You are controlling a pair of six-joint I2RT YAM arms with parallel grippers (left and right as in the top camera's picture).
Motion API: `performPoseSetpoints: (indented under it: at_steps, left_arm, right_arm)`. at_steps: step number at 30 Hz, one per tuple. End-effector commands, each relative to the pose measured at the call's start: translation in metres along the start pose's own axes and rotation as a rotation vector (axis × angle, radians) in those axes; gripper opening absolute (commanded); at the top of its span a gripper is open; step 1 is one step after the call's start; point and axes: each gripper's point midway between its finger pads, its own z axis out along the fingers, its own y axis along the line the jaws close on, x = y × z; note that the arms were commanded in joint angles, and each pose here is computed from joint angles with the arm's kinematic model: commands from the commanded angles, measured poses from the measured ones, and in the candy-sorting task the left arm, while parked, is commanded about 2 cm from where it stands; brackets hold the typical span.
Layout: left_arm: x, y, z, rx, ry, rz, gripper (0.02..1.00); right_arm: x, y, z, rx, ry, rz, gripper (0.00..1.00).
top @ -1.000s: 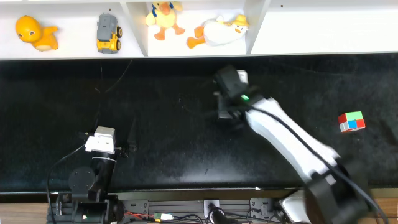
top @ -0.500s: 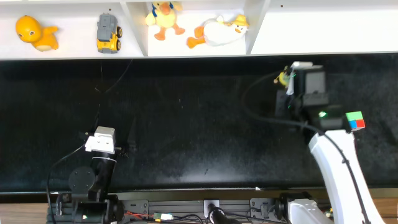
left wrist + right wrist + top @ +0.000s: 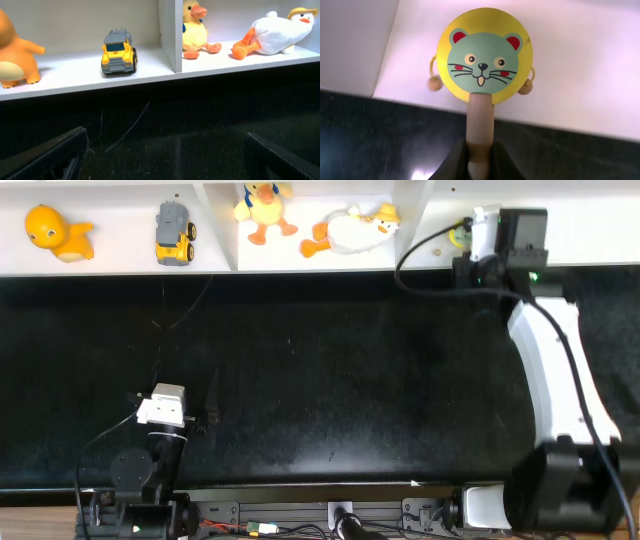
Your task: Store Toys
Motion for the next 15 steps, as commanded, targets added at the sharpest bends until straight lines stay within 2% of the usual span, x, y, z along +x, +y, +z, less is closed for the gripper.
performPoseSetpoints:
  at_steps: [1, 8, 15]
  left_arm:
    - [-0.001, -0.003, -0.001, 0.014, -0.006, 0.017, 0.998]
    - [-0.001, -0.003, -0.001, 0.014, -0.007, 0.017, 0.998]
    - [-0.001, -0.003, -0.001, 0.014, -0.006, 0.016, 0.998]
  right_arm:
    - [-0.02, 0.003, 0.016, -0.039, -0.031, -0.023, 0.04]
    - [-0.031, 0.015, 0.048, -0.079, -0.056, -0.043, 0.042]
    - [-0.039, 0.033, 0.063, -0.104, -0.083, -0.075, 0.049]
